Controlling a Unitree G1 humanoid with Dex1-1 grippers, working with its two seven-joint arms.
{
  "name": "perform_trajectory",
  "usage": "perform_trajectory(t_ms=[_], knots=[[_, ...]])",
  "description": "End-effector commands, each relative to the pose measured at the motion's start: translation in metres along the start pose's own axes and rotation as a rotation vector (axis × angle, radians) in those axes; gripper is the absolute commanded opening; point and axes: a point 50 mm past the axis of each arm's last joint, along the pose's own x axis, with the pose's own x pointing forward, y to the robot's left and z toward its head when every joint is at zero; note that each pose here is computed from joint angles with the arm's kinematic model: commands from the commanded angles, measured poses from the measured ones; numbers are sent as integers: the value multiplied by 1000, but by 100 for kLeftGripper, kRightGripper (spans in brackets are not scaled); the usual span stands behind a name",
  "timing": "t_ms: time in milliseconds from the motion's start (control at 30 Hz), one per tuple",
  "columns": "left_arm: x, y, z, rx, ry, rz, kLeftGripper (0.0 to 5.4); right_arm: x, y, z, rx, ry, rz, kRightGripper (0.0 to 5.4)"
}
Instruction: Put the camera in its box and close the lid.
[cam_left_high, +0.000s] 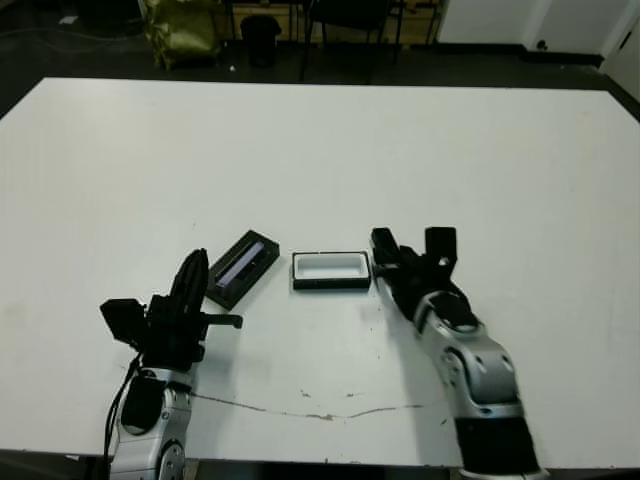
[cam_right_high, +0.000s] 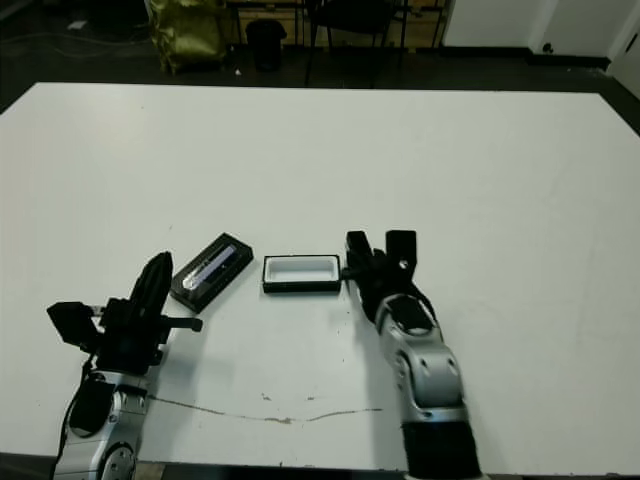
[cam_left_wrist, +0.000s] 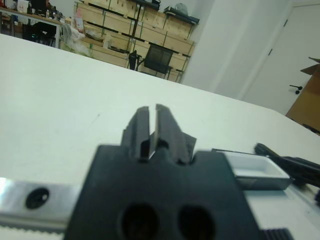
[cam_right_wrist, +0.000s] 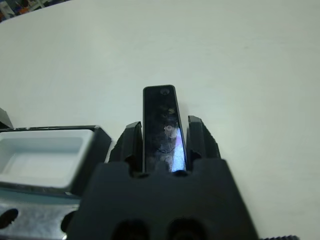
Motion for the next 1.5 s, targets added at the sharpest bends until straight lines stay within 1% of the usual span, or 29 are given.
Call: perform_trajectory(t_ms=[33, 67, 200, 300, 400, 500, 567, 700, 767, 867, 967, 1000, 1067, 1267, 1367, 1500], knots=[[-2, 1, -3, 11, 36, 8, 0, -8, -10, 16, 25, -34, 53, 84], [-2, 1, -3, 8, 34, 3, 0, -10, -13, 23, 17, -48, 68, 84], [-2, 1, -3, 17, 36, 4, 0, -17, -22, 53, -71, -94, 123, 84], [-2, 1, -3, 16, 34, 5, 0, -20, -27, 74, -103, -137, 196, 84], [-1, 1, -4, 6, 32, 4, 0, -18, -31, 87, -135, -153, 272, 84], [-1, 1, -4, 14, 30, 4, 0, -17, -34, 98, -207, -176, 368, 84], [-1, 1, -3, 17, 32, 7, 0, -15, -36, 106, -273, -187, 431, 84], [-2, -1, -3, 15, 42, 18, 0, -6, -35, 118, -436, -178, 582, 84], [-1, -1, -2, 21, 35, 16, 0, 0, -35, 125, -497, -155, 675, 84], [-1, -1, -2, 12, 35, 18, 0, 9, -32, 133, -579, -93, 780, 84], [-2, -4, 0, 13, 55, 39, 0, 17, -25, 137, -640, 18, 900, 84], [-2, -4, 1, 19, 59, 42, 0, 19, -23, 137, -655, 42, 929, 84], [-1, -4, 2, 34, 47, 30, 0, 25, -17, 136, -697, 78, 991, 84], [-1, -3, 1, 24, 61, 31, 0, 39, 4, 128, -737, 148, 1172, 84], [-1, -4, 2, 13, 58, 30, 0, 45, 14, 122, -723, 197, 1231, 84], [-1, -3, 1, 21, 56, 33, 0, 50, 23, 111, -671, 199, 1303, 84]])
